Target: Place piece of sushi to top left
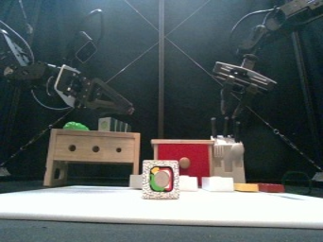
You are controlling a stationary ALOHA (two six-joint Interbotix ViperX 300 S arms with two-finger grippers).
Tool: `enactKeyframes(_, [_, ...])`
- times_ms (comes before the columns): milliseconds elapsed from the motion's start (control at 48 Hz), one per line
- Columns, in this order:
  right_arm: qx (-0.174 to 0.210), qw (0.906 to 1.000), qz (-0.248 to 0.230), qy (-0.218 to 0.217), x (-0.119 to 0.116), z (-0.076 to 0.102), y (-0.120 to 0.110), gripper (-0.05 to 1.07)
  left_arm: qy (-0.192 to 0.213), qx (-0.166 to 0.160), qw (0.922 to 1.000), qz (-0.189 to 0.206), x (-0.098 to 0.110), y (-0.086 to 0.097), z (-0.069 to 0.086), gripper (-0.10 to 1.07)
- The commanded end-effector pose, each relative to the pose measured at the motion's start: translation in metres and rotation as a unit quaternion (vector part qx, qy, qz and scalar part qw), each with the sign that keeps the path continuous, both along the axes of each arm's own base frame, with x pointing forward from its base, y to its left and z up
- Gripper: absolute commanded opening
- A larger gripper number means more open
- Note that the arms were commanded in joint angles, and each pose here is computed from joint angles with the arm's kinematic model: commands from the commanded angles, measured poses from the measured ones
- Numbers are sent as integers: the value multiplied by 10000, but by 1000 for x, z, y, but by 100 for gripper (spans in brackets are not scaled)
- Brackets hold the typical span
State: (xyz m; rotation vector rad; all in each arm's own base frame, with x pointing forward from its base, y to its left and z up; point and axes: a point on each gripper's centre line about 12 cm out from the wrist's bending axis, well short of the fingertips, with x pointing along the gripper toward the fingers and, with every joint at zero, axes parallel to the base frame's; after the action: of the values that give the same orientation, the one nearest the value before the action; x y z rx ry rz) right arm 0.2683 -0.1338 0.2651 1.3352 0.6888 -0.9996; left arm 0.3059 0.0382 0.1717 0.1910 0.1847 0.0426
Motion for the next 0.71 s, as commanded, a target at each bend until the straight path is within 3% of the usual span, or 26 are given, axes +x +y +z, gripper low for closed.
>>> enactKeyframes(0, [-254,9989,187,-336,7,19,7,70,-130,15,9999,35,2,2,7,77])
enactKeyframes(125, [-382,9971,422,-498,22,16,15,70,-155,1,9999,67,3,3,9,77])
enactKeyframes(250, [-398,9969,558,-384,29,3,19,70,-181,-14,9998,92,4,4,10,77])
enactKeyframes(458, [-620,9958,668,-93,25,-8,16,70,-189,-21,9998,93,4,4,11,77])
enactKeyframes(688, [-573,9960,661,173,17,-19,16,70,-186,-52,9997,124,4,5,10,77])
